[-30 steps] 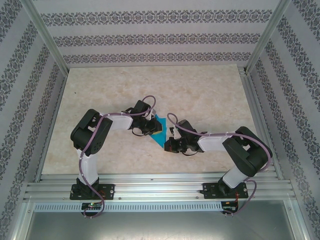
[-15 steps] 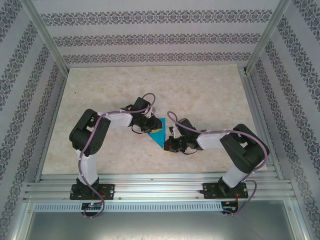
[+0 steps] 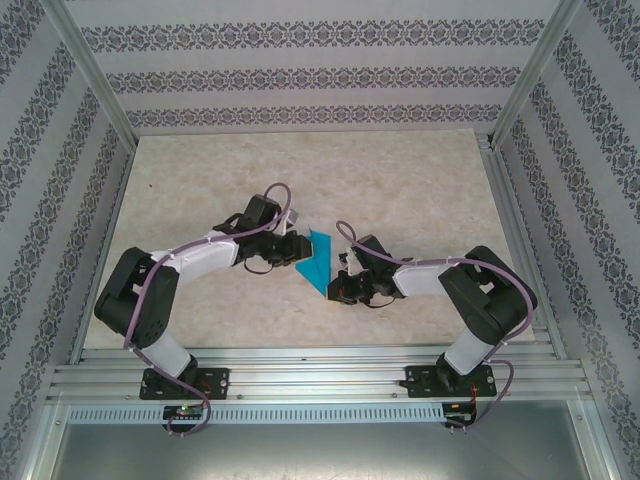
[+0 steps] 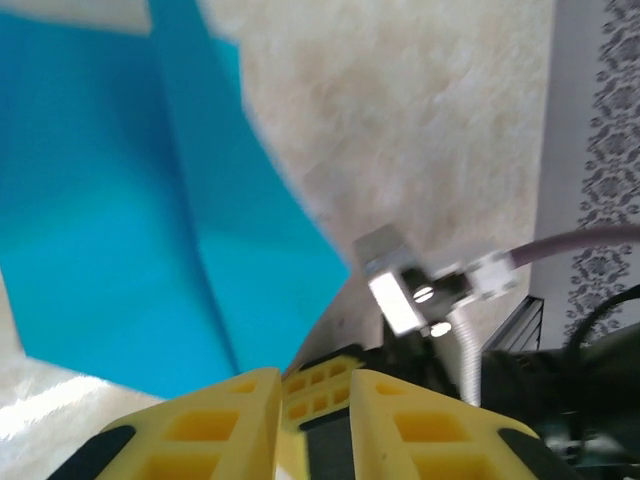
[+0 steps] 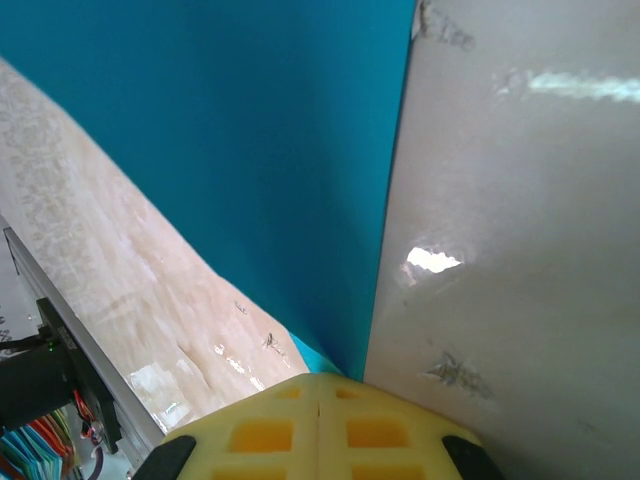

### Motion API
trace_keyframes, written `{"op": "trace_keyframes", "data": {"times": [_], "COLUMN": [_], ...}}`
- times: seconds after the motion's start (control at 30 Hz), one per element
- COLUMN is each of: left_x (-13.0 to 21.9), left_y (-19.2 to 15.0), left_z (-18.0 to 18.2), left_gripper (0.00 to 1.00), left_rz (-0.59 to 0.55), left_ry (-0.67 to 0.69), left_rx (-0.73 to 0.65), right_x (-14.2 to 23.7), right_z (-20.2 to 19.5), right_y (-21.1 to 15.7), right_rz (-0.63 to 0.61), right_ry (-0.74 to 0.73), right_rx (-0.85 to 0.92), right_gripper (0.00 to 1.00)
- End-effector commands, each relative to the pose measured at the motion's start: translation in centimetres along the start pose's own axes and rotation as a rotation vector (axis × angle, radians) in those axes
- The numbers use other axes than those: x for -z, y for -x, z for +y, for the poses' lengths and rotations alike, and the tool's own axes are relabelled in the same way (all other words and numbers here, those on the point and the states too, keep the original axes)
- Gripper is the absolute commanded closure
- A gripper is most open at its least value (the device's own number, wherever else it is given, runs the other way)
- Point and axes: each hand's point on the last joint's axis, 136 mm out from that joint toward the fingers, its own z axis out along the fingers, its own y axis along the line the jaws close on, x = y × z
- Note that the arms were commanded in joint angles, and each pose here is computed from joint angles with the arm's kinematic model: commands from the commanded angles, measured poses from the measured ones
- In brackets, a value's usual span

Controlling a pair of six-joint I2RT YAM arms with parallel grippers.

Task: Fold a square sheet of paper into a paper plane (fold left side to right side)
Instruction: Fourth fold the wing at the center of the table.

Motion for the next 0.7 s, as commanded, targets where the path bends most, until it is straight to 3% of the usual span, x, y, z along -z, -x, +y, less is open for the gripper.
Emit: {"op": "trace_keyframes", "data": {"times": [0.0, 0.67], "left_x": [-1.5, -6.6], "left_y": [-0.9, -0.5], "left_z": [-1.6, 0.0], "left_gripper": [0.75, 0.80], "left_rz": [0.023, 0.050], "left_ry": [-0.088, -0.067], "left_rx": [-0.024, 0.048], "right_x": [-0.2, -0.1], "right_z": [-7.7, -7.8], "right_y": [-4.6, -4.5], "right_rz": [0.115, 0.127], "right_ry": [-0.277, -0.303], "right_rx": [-0.178, -0.162], "right_gripper": [0.98, 0.99]}}
